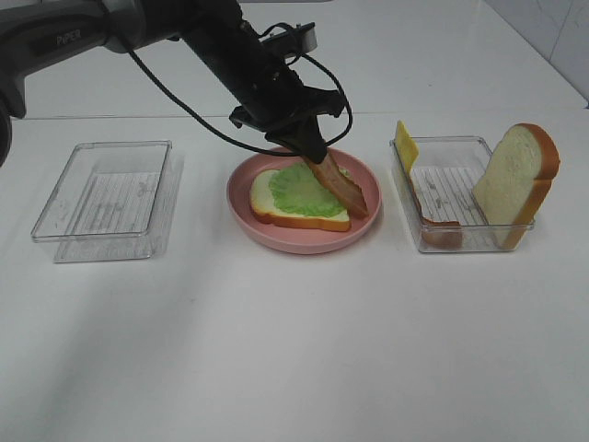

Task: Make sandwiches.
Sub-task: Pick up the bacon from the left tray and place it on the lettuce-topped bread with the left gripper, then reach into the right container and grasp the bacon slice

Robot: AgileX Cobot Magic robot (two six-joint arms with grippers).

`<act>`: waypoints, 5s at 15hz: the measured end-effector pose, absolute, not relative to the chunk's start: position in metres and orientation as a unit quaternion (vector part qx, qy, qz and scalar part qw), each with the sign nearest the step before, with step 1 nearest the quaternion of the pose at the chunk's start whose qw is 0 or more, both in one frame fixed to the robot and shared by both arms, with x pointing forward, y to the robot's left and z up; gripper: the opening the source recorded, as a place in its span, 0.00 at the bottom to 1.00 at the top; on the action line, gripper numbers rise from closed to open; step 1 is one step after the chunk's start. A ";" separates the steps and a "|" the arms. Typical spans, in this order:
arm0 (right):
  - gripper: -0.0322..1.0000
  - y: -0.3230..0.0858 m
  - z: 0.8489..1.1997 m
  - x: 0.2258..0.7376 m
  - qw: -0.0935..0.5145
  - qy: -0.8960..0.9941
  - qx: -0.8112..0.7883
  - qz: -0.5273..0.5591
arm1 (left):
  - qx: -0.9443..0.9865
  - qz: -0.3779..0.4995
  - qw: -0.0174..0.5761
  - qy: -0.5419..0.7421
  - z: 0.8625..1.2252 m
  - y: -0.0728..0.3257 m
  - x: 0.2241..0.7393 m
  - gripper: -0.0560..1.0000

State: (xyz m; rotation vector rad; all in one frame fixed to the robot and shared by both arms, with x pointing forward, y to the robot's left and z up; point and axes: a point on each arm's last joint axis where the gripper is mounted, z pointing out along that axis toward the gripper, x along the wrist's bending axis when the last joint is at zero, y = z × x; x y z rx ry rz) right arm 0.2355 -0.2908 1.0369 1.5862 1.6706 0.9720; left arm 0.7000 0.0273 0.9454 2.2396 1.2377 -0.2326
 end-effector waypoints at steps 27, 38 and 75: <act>0.97 -0.291 1.037 0.235 0.315 0.634 0.602 0.369 | 0.808 0.122 0.175 0.549 1.029 0.117 0.717 0.99; 0.97 -0.291 1.037 0.235 0.315 0.634 0.602 0.369 | 0.707 0.132 0.177 0.672 1.084 0.327 0.695 0.99; 0.97 -0.291 1.037 0.235 0.315 0.634 0.602 0.369 | 0.570 0.367 0.373 0.633 1.056 0.298 0.230 0.99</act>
